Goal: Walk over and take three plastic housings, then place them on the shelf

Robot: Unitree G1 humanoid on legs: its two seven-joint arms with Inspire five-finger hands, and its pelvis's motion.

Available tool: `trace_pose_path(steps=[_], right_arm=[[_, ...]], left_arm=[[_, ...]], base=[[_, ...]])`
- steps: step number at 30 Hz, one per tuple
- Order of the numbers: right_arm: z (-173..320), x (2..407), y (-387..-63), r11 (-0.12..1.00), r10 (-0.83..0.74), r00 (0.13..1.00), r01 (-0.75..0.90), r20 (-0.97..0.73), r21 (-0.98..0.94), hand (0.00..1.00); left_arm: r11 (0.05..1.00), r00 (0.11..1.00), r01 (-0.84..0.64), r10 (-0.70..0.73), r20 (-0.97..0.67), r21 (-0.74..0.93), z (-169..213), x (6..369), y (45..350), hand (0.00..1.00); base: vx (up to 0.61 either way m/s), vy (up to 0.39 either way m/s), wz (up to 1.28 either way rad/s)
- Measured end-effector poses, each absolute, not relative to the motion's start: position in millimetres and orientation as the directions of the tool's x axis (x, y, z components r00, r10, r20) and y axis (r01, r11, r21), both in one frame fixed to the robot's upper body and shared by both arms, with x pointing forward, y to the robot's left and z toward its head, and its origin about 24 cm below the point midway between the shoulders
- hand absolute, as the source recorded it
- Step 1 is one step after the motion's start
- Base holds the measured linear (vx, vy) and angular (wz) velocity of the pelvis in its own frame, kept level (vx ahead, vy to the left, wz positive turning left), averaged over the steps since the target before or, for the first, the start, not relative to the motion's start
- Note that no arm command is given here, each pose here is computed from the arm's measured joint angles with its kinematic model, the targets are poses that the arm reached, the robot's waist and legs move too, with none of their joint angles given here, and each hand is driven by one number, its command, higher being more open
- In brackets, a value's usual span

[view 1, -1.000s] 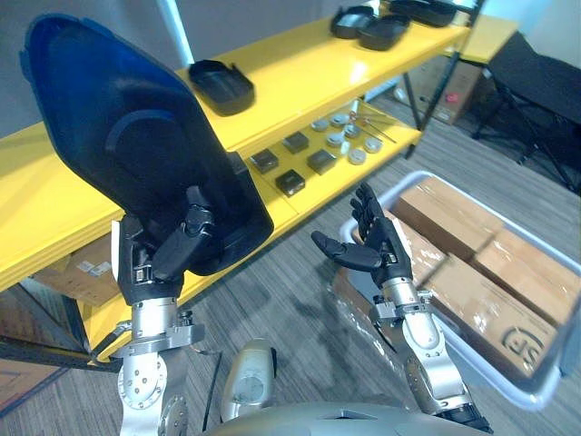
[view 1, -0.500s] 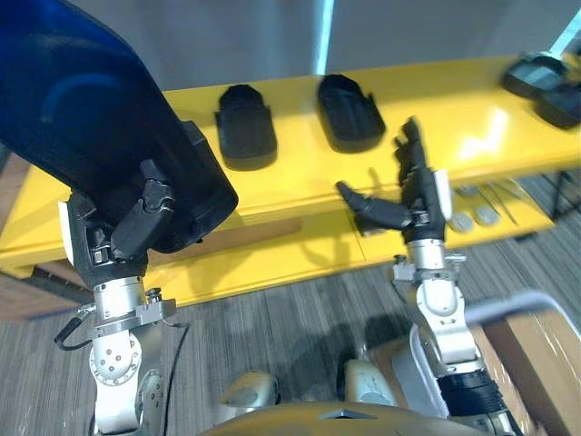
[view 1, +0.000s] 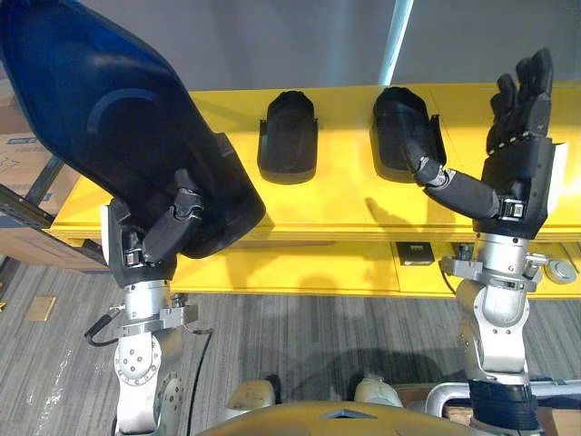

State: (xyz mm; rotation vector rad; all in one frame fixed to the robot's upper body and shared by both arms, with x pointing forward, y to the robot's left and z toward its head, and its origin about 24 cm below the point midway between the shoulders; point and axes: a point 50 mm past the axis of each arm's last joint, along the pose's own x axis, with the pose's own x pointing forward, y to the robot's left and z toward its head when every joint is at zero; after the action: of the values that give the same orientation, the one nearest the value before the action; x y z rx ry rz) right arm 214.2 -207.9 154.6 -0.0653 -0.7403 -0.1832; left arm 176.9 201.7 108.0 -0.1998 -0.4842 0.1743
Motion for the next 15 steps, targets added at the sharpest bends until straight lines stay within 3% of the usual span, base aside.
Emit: trace_pose_path(steps=[3,7,13,15], right_arm=[[146,215,-208,0.976,-0.196,0.737,0.207,0.646,0.06,1.0],[137,219,-202,0.982,-0.178,0.762,0.183,0.622,0.057,1.0],[91,217,-192,0.959,-0.279,0.859,0.228,0.429,0.165,1.0],[85,215,-182,0.966,-0.25,0.878,0.195,0.408,0.171,1.0]], left_arm=[[0.968,0.874,-0.083,0.185,0.448,-0.238,109,179,194,0.0],[0.976,0.883,-0.053,0.144,0.446,-0.211,107,179,185,0.0],[0.988,0.903,0.042,0.027,0.429,-0.151,101,183,184,0.0],[0.989,0.92,0.023,0.036,0.39,-0.146,92,183,189,0.0]], base=[[-0.15,0.099,0.51],[-0.11,0.321,0.1],[-0.07,0.65,-0.26],[0.0,0.35,-0.46]])
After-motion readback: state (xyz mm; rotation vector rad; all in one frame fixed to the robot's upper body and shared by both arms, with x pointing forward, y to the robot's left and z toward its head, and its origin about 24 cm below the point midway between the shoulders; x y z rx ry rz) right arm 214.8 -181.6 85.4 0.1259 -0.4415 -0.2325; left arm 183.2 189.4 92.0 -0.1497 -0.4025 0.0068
